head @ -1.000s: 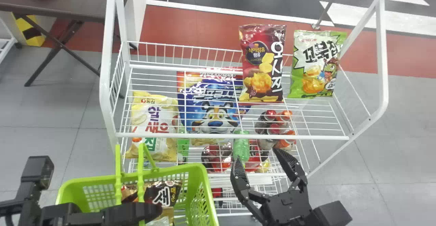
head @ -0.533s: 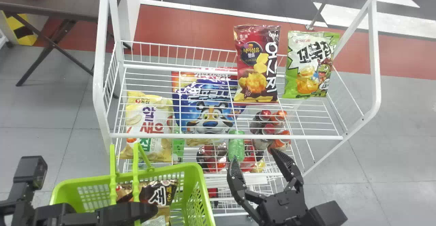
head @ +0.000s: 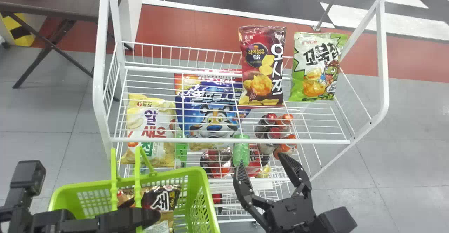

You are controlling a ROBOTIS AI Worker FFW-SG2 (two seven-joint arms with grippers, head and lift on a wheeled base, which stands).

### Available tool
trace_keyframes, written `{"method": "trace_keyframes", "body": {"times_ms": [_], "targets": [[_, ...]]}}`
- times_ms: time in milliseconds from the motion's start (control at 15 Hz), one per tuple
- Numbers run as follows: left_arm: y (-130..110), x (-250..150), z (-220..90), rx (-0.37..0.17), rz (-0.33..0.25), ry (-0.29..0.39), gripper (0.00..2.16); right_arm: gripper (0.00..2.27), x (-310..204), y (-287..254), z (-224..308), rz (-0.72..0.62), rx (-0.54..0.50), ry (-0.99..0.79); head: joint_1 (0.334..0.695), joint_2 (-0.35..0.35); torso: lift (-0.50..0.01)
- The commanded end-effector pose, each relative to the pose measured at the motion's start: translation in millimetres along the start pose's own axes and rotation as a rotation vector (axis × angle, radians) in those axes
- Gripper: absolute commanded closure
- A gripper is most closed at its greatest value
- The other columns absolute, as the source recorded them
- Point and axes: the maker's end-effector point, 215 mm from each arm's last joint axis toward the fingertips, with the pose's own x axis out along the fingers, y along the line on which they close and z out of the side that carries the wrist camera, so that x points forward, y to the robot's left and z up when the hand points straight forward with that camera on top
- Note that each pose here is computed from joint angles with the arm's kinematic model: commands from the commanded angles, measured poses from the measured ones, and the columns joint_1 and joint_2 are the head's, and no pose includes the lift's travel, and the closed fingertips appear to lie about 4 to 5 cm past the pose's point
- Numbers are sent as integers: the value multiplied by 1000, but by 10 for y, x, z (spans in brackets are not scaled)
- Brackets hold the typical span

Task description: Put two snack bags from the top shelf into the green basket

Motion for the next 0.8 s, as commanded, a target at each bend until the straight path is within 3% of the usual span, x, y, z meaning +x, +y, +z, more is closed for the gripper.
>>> {"method": "trace_keyframes", "body": {"times_ms": [0,733], "targets": [[0,0,-11,-2,0,4,2142,80,-1,-10,1,-2,2,0,695,-252,0],[-3,5,-11,-2,-2,3,2142,80,-4,-19,-7,-4,3,1,695,-256,0]]}}
